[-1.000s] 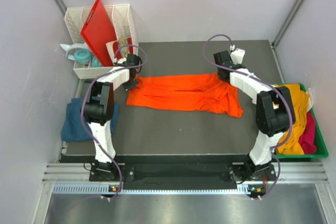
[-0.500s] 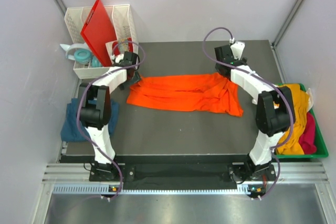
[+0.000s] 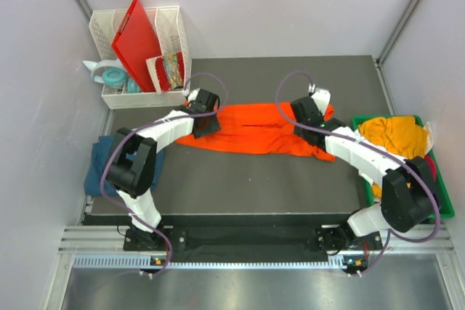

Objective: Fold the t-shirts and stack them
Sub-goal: Fold the other side of the tshirt into a rectangle

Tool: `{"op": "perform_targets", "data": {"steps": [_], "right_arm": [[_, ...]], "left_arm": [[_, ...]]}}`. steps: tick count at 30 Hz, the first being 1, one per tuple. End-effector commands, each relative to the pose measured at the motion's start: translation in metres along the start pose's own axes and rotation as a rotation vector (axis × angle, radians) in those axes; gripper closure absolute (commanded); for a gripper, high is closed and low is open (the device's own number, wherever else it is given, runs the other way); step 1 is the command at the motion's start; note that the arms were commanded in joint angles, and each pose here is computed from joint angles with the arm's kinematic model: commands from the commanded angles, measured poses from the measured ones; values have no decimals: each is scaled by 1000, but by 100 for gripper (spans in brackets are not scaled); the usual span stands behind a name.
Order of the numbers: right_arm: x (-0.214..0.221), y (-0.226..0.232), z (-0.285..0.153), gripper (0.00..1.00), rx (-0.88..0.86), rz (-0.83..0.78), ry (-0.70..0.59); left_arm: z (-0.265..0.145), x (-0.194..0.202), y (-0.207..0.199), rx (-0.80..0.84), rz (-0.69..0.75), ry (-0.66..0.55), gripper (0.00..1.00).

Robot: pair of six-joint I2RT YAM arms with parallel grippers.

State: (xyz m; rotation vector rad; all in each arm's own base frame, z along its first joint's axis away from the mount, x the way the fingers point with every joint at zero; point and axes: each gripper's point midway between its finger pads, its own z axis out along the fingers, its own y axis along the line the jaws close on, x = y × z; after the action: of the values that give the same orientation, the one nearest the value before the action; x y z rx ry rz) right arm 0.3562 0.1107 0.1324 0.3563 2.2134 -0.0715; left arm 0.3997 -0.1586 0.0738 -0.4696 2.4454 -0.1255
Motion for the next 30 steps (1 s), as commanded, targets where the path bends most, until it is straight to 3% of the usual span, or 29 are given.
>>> {"op": "perform_targets", "data": {"steps": [1,4,8,16,30], "right_arm": [[29,13,-1,62,-52,21,63],[35,16,0,52,-63,20,80],[39,16,5,48,-55,28,85],[46,28,29,51,-36,40,111],[21,38,54,58,18,30,58]], "left_arm": [[17,42,11,13,-43,105,44],[24,54,21,-17,-24,134,44],[26,59,26,-33,-12,139,44],[28,64,32,-63,2,160,45],[26,75,40,-73,9,183,45]]}}
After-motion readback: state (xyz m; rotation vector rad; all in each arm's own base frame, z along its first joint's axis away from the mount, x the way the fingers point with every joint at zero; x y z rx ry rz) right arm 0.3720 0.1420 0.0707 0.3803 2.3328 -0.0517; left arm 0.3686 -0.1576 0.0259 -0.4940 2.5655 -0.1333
